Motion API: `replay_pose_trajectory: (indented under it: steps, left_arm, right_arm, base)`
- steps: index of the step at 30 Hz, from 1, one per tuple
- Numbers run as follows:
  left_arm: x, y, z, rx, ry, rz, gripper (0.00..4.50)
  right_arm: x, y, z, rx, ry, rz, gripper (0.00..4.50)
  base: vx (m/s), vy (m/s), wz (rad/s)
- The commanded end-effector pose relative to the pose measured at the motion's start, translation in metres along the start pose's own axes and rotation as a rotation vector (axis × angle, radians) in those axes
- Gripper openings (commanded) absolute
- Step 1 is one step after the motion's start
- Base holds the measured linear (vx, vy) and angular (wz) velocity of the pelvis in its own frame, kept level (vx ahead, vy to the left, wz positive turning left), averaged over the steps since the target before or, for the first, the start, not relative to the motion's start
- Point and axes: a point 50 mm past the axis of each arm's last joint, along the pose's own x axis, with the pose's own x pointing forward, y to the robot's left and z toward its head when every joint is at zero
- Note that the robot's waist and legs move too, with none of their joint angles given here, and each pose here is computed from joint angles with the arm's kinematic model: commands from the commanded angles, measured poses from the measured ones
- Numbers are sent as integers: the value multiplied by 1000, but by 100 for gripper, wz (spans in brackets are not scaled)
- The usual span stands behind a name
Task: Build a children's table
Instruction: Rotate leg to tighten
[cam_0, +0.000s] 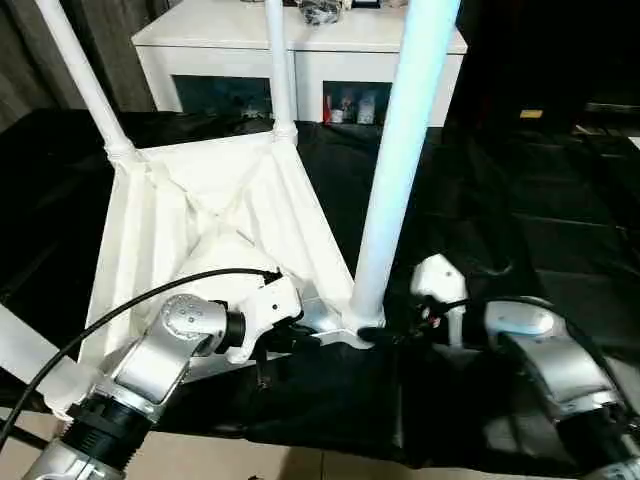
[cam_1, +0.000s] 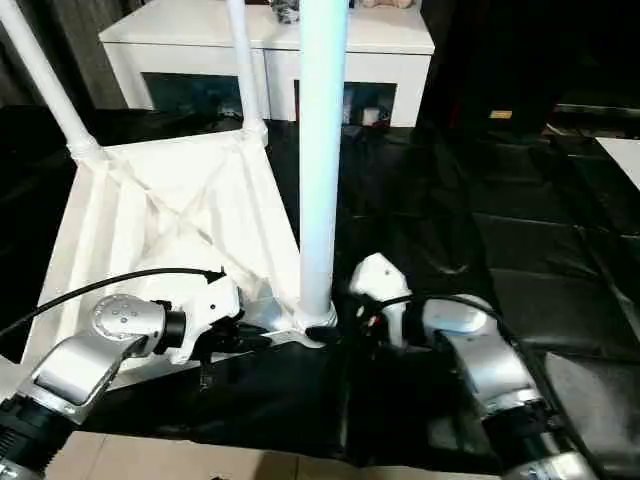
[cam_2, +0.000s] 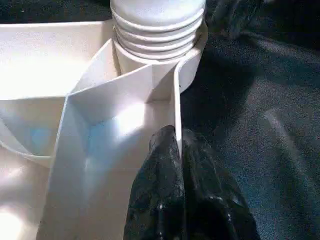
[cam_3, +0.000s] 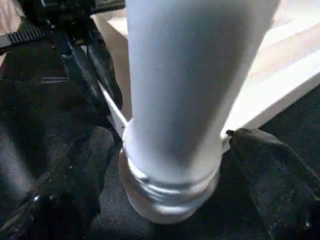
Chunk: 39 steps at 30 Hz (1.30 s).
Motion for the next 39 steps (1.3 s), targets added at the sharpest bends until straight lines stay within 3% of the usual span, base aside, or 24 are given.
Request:
replay_pose_trajectory:
  steps: [1,14,21,26,30,34,36,39]
  left_arm:
    - [7,-11,-8,-14,44,-86,0]
    - [4,-11,-13,-16,78,-102,0]
    - [7,-11,-14,-25,83,-95,0]
    - [28,4,-10,-110,38,96,0]
    - [46,16,-1,-181,22,264,0]
    - [53,22,2,-219,22,351,0]
    - [61,29,5,-250,26,448,0]
    - [64,29,6,-247,30,453,0]
  right_arm:
    - [2,-2,4,-24,-3,2,410]
    - [4,-2,0,-21,9,39,294]
    - [10,-3,-4,64,-61,-37,268]
    - [28,5,-18,188,-112,-216,265]
    - [45,12,-27,236,-74,-397,264]
    - [51,10,-30,242,-36,-520,264]
    - [60,7,-33,294,1,-679,264]
    - [68,8,-26,276,-23,-671,264]
  base:
    - [0,0,0]
    - [0,0,0]
    - [0,0,0]
    - [0,0,0]
    - [0,0,0]
    - [0,0,0]
    - [0,0,0]
    - [0,0,0]
